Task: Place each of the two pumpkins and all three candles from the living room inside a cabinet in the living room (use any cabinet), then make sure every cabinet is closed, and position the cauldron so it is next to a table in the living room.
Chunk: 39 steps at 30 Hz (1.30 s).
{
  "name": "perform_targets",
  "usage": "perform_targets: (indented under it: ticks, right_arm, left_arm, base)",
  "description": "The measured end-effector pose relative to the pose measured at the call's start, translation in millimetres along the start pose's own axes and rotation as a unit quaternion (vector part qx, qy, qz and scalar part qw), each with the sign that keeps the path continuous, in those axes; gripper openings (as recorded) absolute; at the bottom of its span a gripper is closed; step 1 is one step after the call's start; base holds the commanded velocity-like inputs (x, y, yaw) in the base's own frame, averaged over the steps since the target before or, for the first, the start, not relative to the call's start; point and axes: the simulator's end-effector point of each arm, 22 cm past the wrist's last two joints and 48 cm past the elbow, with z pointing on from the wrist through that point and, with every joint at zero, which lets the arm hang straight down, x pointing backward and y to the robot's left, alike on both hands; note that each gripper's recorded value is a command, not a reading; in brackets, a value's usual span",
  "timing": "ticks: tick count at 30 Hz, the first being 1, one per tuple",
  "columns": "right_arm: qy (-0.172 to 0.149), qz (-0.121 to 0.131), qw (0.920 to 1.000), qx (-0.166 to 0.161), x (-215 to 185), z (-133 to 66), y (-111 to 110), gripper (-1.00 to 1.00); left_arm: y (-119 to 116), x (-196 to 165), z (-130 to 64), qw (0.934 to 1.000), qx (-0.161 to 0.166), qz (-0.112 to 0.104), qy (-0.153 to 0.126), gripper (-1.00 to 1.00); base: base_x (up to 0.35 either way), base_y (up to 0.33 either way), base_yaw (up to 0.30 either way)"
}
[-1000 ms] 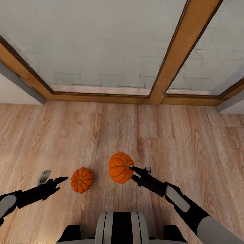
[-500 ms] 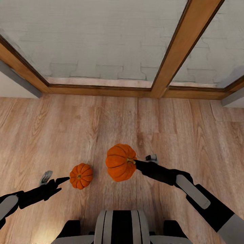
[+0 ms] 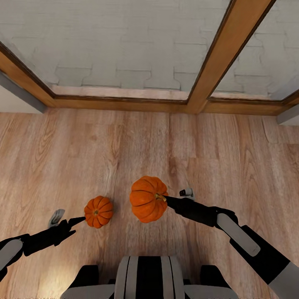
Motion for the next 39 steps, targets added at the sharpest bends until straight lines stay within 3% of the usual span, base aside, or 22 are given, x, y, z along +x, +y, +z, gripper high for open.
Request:
perform_targets:
  ticks: [23, 39]
  right_arm:
    - [-0.002, 0.008, 0.9997, 0.023, 1, -3.4, -18, -1.00]
    - [-0.002, 0.010, 0.9996, 0.028, 0, -4.4, -20, -1.00]
  left_arm:
    - [4, 3, 3.4, 1.0000, -0.003, -0.003, 0.004, 1.00]
    - [5, 3, 3.4, 1.0000, -0.004, -0.003, 0.004, 1.00]
  base:
    - [0.000, -0.035, 0.000]
    - [0.094, -0.004, 0.000]
